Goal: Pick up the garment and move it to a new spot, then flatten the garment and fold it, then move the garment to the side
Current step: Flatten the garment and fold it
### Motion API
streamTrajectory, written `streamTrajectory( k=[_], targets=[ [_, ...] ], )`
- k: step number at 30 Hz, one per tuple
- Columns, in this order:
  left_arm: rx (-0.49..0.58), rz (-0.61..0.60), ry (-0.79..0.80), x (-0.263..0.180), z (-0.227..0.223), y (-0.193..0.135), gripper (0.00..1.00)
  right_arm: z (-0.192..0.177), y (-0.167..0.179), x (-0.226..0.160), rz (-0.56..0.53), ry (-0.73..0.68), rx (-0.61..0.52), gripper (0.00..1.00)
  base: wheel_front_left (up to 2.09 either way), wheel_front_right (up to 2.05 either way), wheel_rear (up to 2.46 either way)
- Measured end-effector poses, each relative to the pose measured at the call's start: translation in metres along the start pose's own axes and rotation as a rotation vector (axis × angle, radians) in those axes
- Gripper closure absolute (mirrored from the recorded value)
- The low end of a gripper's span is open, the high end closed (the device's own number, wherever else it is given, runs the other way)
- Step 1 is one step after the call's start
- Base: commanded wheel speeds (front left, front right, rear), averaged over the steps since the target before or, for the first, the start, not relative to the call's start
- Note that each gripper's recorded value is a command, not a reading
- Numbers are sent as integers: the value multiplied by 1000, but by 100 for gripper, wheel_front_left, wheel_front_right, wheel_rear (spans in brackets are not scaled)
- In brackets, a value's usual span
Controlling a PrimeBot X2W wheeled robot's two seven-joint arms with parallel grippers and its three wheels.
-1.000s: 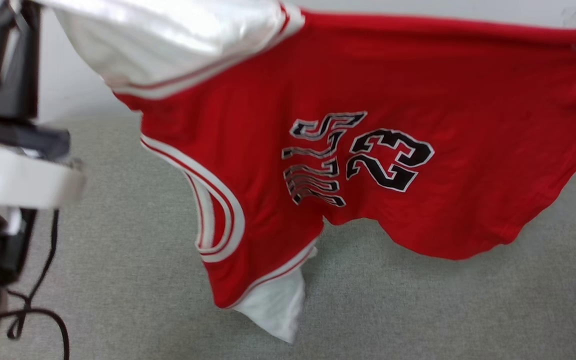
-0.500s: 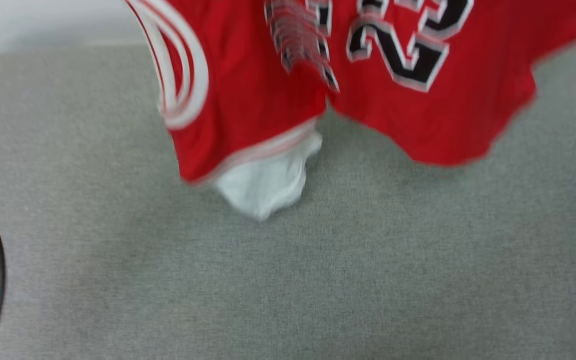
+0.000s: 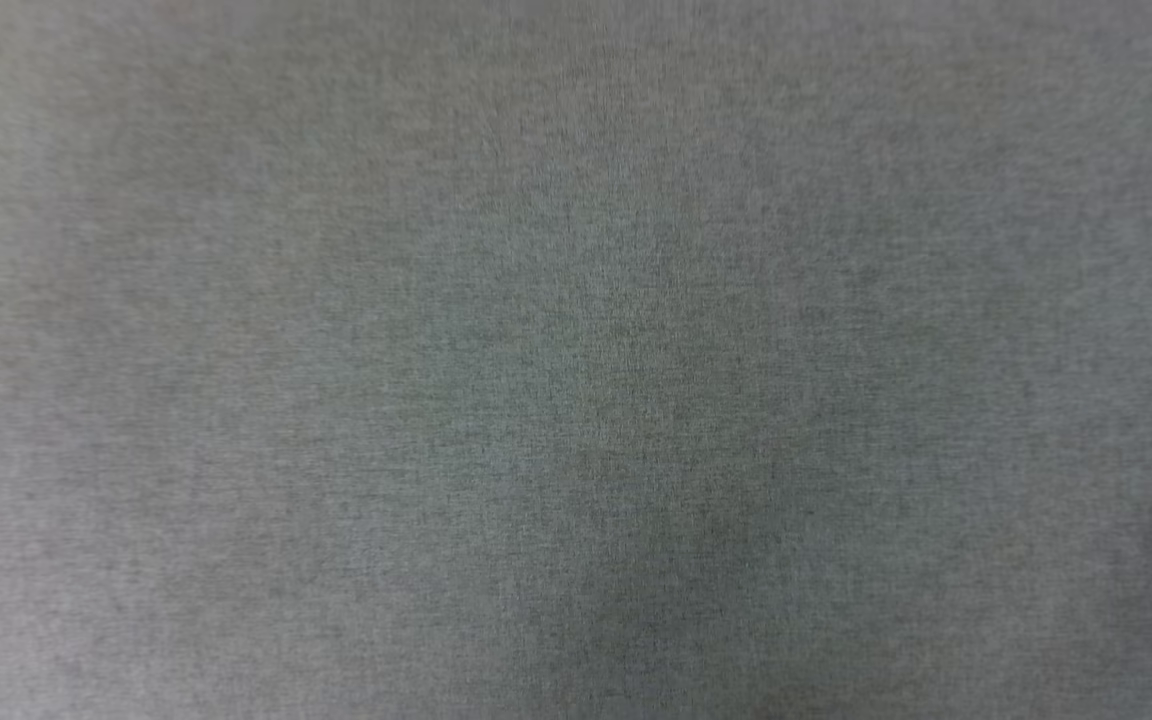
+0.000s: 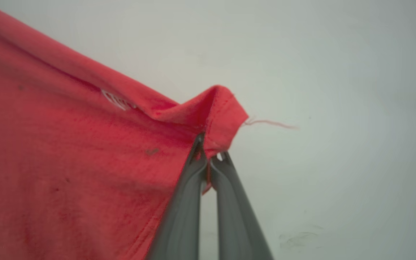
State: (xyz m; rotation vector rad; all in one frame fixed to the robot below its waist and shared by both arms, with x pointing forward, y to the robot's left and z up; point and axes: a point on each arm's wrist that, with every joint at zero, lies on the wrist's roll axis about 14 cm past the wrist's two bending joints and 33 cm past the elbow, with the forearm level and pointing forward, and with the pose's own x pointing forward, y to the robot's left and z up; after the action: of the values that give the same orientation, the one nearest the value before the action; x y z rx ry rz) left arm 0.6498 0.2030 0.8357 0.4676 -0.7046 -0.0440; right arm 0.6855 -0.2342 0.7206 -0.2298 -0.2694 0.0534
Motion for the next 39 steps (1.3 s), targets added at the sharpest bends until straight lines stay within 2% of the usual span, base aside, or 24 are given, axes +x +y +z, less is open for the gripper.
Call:
streamTrajectory(
  k=[5, 11, 18, 22, 26, 29, 30, 32, 39],
  targets=[
    [53, 17, 10, 17, -38, -9, 100, -31, 12, 29, -6, 9, -4, 100, 0, 0, 0],
    [4, 30, 19, 24, -80, -32, 100, -69, 21, 46, -19, 21, 23, 100, 0, 0, 0],
    [-51, -34, 95, 0, -121, -64, 100, -133, 51, 32, 40, 154, 15, 100, 0, 0, 0],
    [-93, -80, 162, -24, -138, -81, 100, -150, 56, 16, 46, 189, 42, 100, 0, 0, 0],
    [-159, -145, 257, -64, -154, -109, 100, -174, 64, -12, 65, 252, 51, 100, 0, 0, 0],
    [-222, -174, 288, -93, -147, -126, 100, -188, 68, -39, 71, 305, 65, 100, 0, 0, 0],
    [-272, -214, 362, -136, -147, -141, 100, -194, 73, -67, 87, 348, 75, 100, 0, 0, 0],
    [-302, -250, 418, -169, -146, -152, 100, -198, 78, -89, 101, 374, 82, 100, 0, 0, 0],
    [-372, -293, 588, -266, -132, -161, 100, -206, 100, -168, 164, 471, 113, 100, 0, 0, 0]
  ],
)
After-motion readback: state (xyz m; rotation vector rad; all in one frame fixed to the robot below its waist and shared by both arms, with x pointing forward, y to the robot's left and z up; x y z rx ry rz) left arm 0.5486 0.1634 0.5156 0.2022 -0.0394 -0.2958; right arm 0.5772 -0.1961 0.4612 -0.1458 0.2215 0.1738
